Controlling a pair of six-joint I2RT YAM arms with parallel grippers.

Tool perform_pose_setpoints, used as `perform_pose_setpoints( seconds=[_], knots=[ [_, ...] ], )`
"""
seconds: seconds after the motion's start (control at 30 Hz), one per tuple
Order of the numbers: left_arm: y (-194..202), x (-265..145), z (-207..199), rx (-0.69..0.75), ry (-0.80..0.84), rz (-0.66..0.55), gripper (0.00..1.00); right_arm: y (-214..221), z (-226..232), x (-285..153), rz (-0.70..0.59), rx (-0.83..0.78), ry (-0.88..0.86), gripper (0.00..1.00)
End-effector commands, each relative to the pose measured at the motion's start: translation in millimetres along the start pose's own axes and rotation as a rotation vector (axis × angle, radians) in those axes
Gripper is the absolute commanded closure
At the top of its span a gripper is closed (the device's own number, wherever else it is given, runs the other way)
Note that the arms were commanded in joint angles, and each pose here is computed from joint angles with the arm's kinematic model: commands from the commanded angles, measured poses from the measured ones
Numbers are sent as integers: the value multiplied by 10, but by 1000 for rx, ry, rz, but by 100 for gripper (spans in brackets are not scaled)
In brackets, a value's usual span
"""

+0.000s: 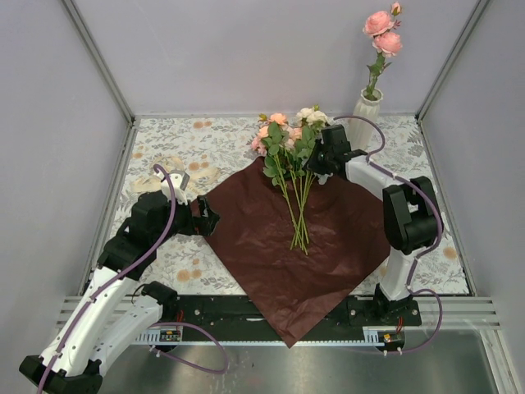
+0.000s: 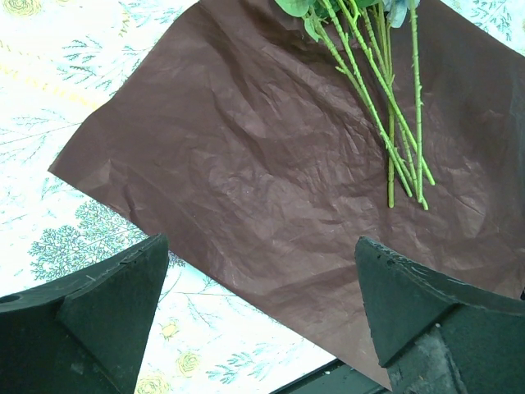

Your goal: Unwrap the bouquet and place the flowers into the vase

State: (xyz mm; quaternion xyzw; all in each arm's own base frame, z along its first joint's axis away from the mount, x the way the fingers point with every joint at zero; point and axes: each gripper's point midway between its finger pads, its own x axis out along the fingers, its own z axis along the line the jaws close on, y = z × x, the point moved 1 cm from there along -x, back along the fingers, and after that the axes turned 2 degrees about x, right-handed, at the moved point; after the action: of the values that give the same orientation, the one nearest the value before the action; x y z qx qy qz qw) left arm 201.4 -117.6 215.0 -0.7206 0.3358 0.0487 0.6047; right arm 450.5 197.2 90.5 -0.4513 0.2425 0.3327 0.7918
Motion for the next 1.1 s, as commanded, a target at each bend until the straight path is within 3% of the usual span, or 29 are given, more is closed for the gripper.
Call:
perform_pose_setpoints(
  seconds=[0.0, 0.07, 0.1, 0.2, 0.43, 0.67, 0.97, 1.07],
  knots=[
    [-49, -7, -22, 16, 14, -27, 1, -317, 333, -396, -118, -34, -86, 92],
    [-60, -15, -21, 15, 12, -32, 1, -333, 354, -473, -125, -29, -92, 80],
    [-57, -15, -19, 16, 12, -32, 1, -328, 369, -499, -123, -27, -96, 80],
    [-57, -22, -20, 17, 13, -35, 1, -352, 433, -591, -131, -35, -127, 99],
    [-49, -24, -35, 14, 22, -33, 1, -740, 766, -1148, -330, -115, -268, 100],
    [-38, -15, -33, 15, 22, -28, 1, -1292, 1085, -2065, -746, -298, -420, 100],
    [-40, -15, -39, 15, 25, -29, 1, -2013, 1187, -3004, -1316, -529, -353, 100],
    [-36, -12, -32, 15, 22, -28, 1, -2254, 1181, -3192, -1425, -552, -326, 100]
  ],
)
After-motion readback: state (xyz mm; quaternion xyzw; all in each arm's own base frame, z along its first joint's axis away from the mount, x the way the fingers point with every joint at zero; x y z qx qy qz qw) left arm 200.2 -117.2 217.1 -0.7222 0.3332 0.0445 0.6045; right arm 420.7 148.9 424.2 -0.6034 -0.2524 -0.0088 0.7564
